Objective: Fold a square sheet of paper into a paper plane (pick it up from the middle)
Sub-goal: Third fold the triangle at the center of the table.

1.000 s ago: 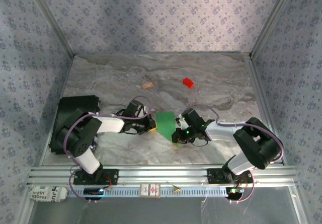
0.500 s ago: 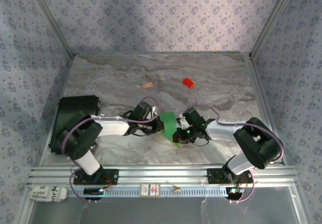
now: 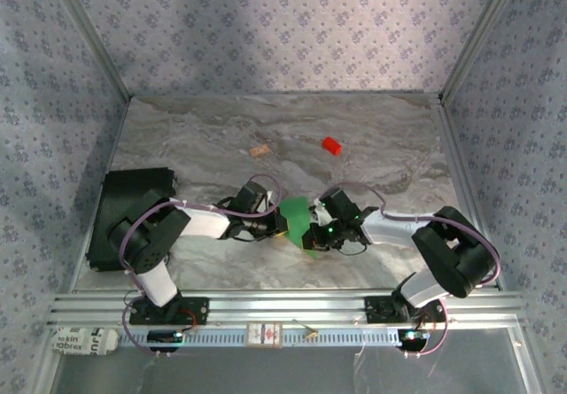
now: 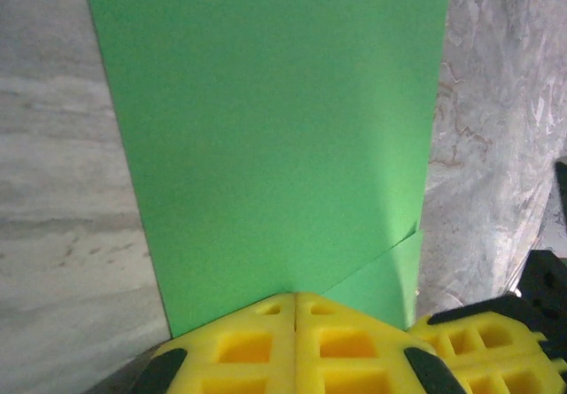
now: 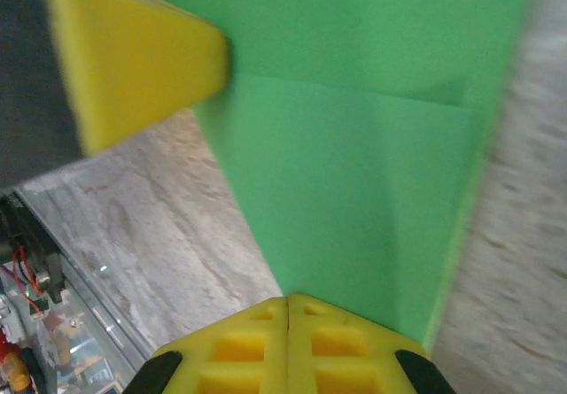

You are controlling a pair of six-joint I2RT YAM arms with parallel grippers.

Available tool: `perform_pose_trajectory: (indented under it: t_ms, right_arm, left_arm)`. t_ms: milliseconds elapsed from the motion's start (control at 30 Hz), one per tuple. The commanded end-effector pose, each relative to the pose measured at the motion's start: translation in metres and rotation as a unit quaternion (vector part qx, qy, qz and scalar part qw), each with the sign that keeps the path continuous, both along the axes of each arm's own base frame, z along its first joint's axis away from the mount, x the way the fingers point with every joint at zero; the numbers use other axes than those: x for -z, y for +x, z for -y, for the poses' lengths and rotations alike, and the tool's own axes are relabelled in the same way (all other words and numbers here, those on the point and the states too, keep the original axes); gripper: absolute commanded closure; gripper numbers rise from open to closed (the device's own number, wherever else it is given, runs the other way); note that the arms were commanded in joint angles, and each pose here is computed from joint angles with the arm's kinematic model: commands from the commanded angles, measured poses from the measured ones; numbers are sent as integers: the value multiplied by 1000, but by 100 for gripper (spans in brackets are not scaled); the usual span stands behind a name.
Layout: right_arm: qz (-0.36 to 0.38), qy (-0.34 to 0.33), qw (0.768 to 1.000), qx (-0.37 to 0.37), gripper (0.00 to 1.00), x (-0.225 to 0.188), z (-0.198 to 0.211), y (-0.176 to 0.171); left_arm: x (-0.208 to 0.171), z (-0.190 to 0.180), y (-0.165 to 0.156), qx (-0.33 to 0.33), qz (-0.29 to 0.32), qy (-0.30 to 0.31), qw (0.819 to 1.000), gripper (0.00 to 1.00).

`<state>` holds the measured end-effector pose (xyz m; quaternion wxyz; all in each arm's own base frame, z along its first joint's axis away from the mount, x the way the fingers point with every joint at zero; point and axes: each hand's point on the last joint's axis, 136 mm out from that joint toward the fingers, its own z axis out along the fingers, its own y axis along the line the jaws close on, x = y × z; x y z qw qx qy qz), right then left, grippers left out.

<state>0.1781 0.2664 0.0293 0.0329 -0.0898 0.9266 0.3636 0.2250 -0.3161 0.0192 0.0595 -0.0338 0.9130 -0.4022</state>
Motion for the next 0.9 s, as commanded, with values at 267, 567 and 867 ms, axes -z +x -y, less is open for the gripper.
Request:
perform_pose_trajectory:
  t_ms: [267,567,867]
  right_arm:
    - [8,-35,999,-19,97,16,-29,18]
    - [-7,-61,998,-17,97,24,-8,-3]
    - [-18,-48,999,-15,94,24,11,-20]
  left_arm:
    - [21,-15,-7,-10,-25,31,999,97]
    - [24,-20,-6,-14,-31,34,999,98]
    - [28,-25,-6,-18,-37,38,998,99]
